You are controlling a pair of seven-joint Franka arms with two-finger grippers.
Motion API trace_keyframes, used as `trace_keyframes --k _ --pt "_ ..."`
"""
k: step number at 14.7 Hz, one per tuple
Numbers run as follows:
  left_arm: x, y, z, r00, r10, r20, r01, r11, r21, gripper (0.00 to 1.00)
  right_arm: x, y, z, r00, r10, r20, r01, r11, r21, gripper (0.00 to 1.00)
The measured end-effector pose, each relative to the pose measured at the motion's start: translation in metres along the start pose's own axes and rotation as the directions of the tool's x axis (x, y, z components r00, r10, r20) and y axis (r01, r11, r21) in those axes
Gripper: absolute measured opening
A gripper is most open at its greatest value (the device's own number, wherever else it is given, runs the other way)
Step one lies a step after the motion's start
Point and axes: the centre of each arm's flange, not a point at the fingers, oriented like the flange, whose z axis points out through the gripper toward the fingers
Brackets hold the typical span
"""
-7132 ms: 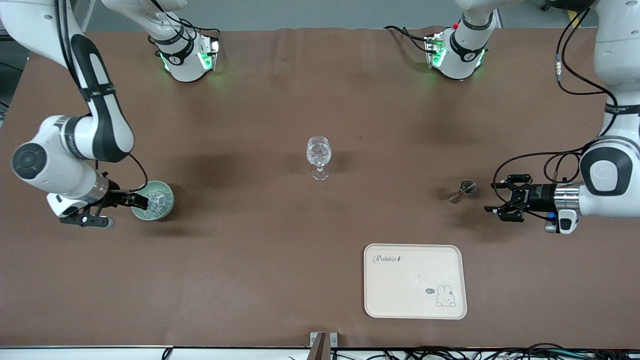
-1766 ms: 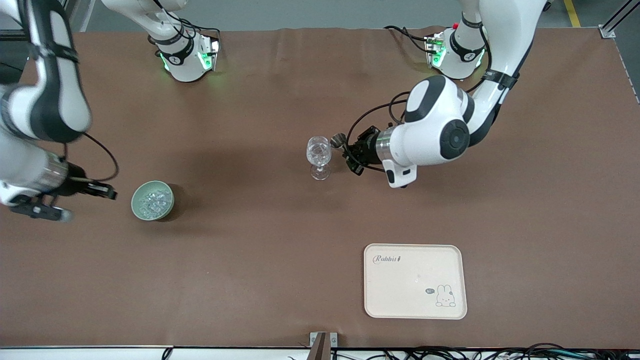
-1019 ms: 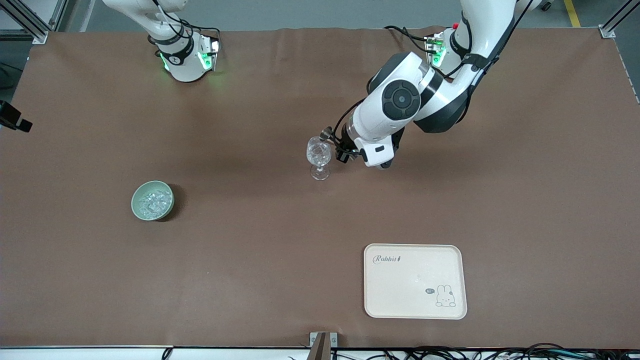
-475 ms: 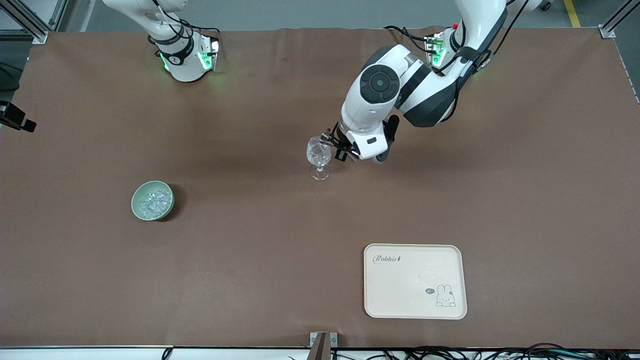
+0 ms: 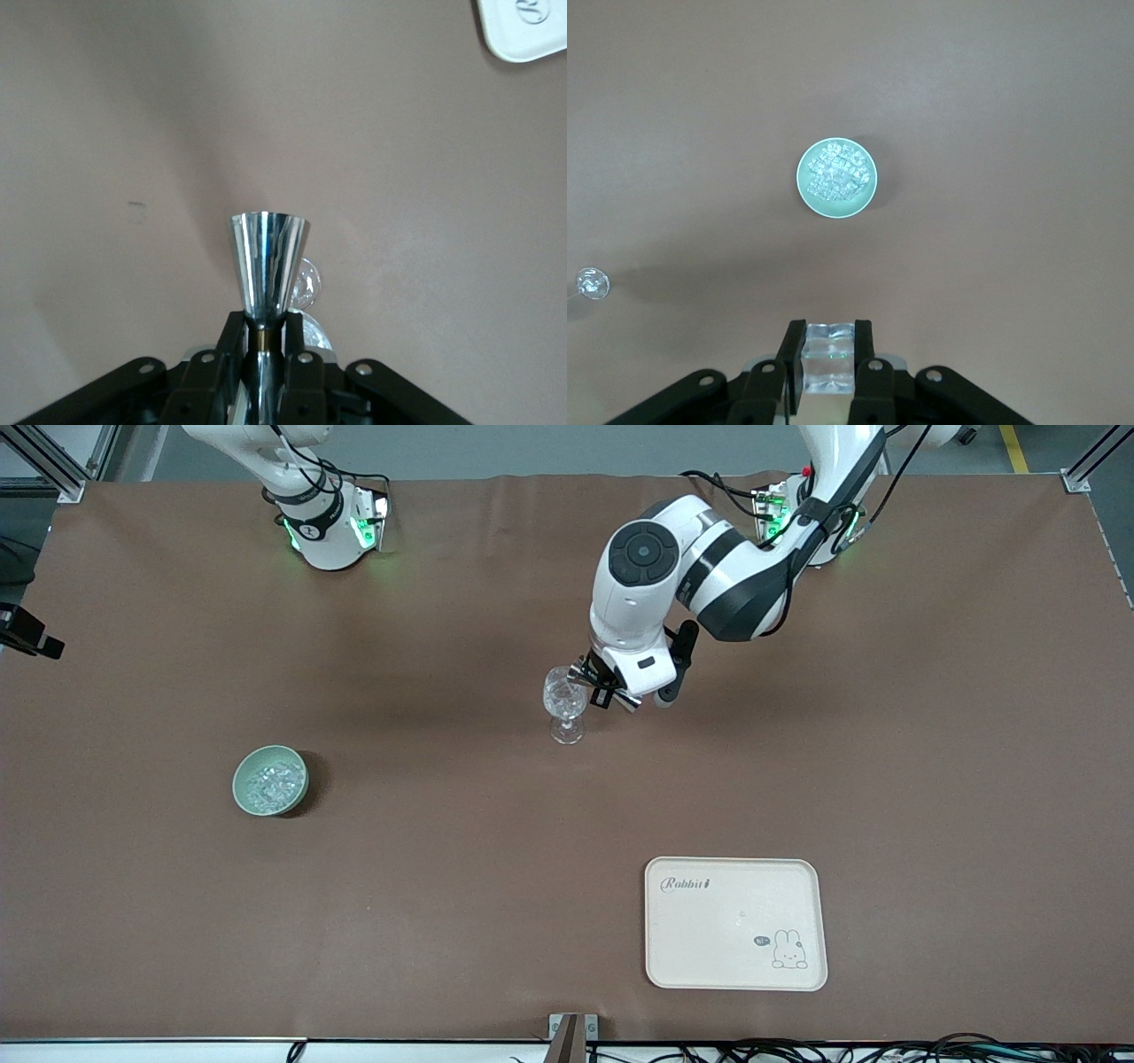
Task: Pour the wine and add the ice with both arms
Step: 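Tilt the jigger over the wine glass rim with the left gripper to pour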
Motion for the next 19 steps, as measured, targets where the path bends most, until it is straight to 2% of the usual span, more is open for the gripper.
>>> trace_keyframes --k 10,14,19 --pt "-0.026 -0.011 0.003 0.987 0.06 -0.146 -0.072 0.995 -0.073 0.22 0.001 -0.003 -0.001 1.0 -0.008 -0.008 0.008 1.0 0.0 0.26" --pt "-0.047 -0.022 0.015 0.966 0.104 -0.238 -0.128 0.988 -0.088 0.22 0.001 -0.004 -0.001 1.0 -0.01 -0.01 0.01 1.0 0.0 0.26" --pt "-0.055 -0.027 0.024 0.941 0.146 -0.307 -0.182 0.979 -0.091 0.22 0.001 -0.004 -0.001 1.0 -0.01 -0.011 0.01 1.0 0.0 0.26"
